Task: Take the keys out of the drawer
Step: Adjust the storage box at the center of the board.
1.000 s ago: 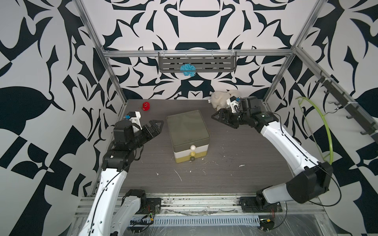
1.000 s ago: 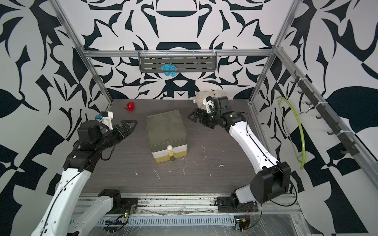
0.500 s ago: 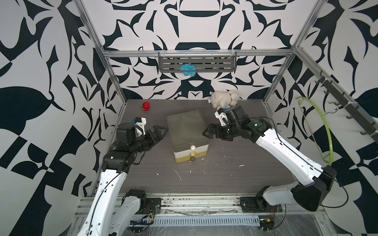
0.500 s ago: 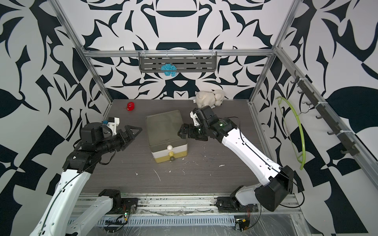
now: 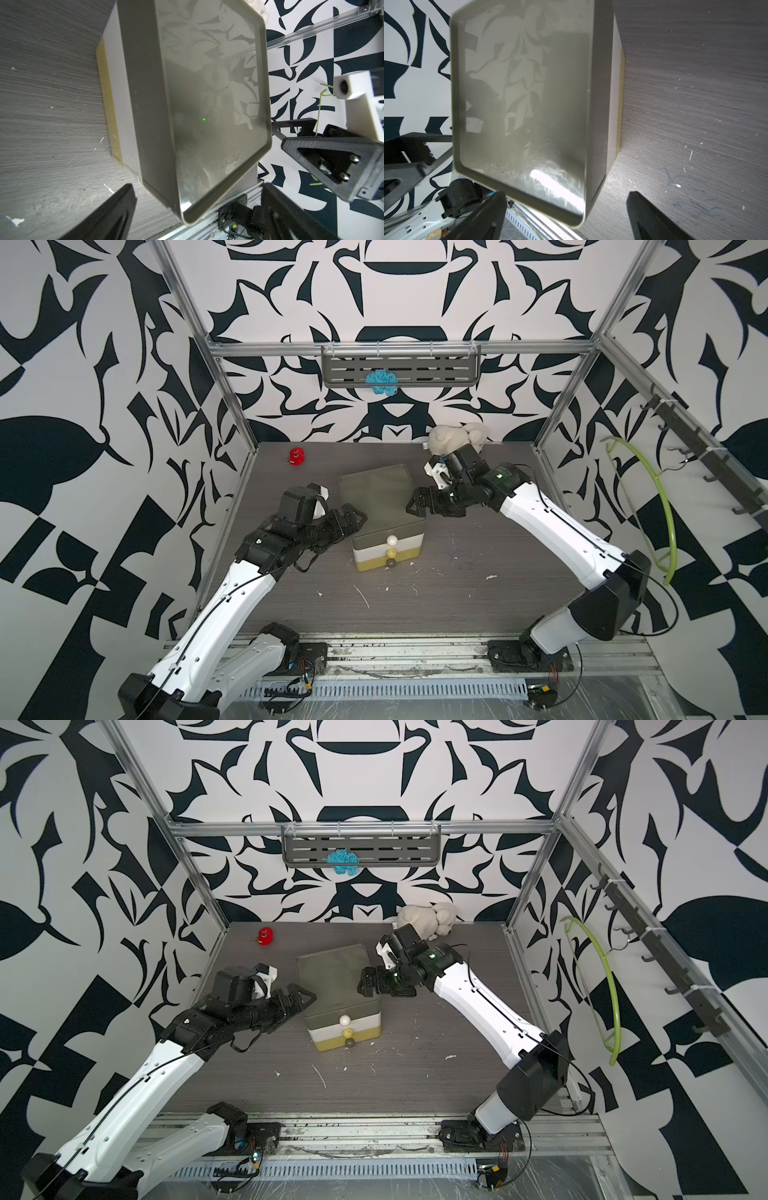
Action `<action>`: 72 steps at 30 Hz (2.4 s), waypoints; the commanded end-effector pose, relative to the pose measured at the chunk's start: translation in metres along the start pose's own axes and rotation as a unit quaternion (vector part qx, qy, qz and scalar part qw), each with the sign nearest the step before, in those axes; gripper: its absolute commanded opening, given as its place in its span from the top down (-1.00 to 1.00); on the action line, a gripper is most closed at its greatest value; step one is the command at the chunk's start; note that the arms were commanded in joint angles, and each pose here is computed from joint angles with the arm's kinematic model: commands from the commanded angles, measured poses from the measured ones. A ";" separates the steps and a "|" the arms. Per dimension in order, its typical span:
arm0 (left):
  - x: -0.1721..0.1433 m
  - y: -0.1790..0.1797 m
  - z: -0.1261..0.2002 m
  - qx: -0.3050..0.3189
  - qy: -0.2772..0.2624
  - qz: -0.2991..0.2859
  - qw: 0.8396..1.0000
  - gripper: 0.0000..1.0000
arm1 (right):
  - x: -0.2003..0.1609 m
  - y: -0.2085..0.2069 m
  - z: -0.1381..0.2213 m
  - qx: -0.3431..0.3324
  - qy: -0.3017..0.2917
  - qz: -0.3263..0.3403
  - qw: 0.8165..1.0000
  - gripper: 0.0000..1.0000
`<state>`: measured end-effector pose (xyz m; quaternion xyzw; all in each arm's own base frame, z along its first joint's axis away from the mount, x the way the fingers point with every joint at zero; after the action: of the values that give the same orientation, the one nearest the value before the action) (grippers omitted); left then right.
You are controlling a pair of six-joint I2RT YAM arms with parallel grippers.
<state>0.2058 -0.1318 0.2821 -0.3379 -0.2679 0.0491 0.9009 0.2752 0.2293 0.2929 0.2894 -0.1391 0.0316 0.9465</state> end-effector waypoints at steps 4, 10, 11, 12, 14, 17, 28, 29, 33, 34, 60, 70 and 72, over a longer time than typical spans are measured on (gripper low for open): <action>0.008 -0.004 -0.003 0.027 0.018 -0.025 0.999 -0.98 | 0.011 0.020 0.014 0.047 -0.027 0.019 0.998 -0.93; 0.012 -0.004 -0.006 0.035 0.021 -0.020 0.999 -0.98 | 0.017 0.017 0.010 0.054 -0.014 0.003 0.998 -0.93; 0.011 -0.003 -0.008 0.035 0.025 -0.019 0.999 -0.98 | 0.019 0.016 0.010 0.055 -0.013 0.000 0.998 -0.93; 0.010 -0.003 -0.010 0.034 0.030 -0.019 0.999 -0.98 | 0.021 0.015 0.008 0.056 -0.012 -0.004 0.998 -0.92; 0.010 -0.003 -0.012 0.032 0.037 -0.018 0.999 -0.98 | 0.024 0.014 0.006 0.057 -0.008 -0.009 0.998 -0.88; 0.008 -0.004 -0.010 0.030 0.042 -0.016 0.999 -0.98 | 0.030 0.017 0.001 0.063 -0.002 -0.012 0.998 -0.83; 0.004 -0.008 -0.008 0.013 0.065 -0.017 0.998 -0.98 | 0.046 0.025 -0.016 0.069 0.016 -0.020 0.997 -0.33; 0.003 -0.008 -0.009 0.010 0.067 -0.014 0.998 -0.98 | 0.048 0.026 -0.017 0.071 0.017 -0.020 0.997 -0.27; 0.002 -0.007 -0.014 -0.004 0.064 -0.002 0.998 -0.98 | 0.055 0.031 -0.019 0.072 0.018 -0.018 0.997 -0.06; 0.001 -0.007 -0.016 -0.007 0.066 0.002 0.998 -0.98 | 0.057 0.032 -0.019 0.071 0.018 -0.017 0.997 -0.05; -0.001 -0.006 -0.027 -0.033 0.068 0.030 0.997 -0.98 | 0.127 0.057 -0.042 0.042 -0.018 0.033 0.998 0.34; 0.005 -0.008 -0.034 -0.035 0.067 0.028 0.997 -0.98 | 0.147 0.040 -0.023 0.045 -0.047 0.020 0.998 -0.09; 0.005 -0.009 -0.033 -0.036 0.065 0.026 0.997 -0.98 | 0.147 0.037 -0.010 0.046 -0.055 0.019 0.997 -0.15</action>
<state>0.2251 -0.1545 0.2657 -0.3727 -0.1946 0.0488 0.9060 0.4242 0.2732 0.2996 0.2972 -0.1472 0.0227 0.9431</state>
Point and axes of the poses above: each gripper's point midway between its finger pads, its own z axis back along the fingers, its own y axis along the line the jaws close on, x = y × z, the point moved 7 cm from there along z, back along the fingers, and after that the axes turned 8 degrees about -z, right-handed, at the moved point
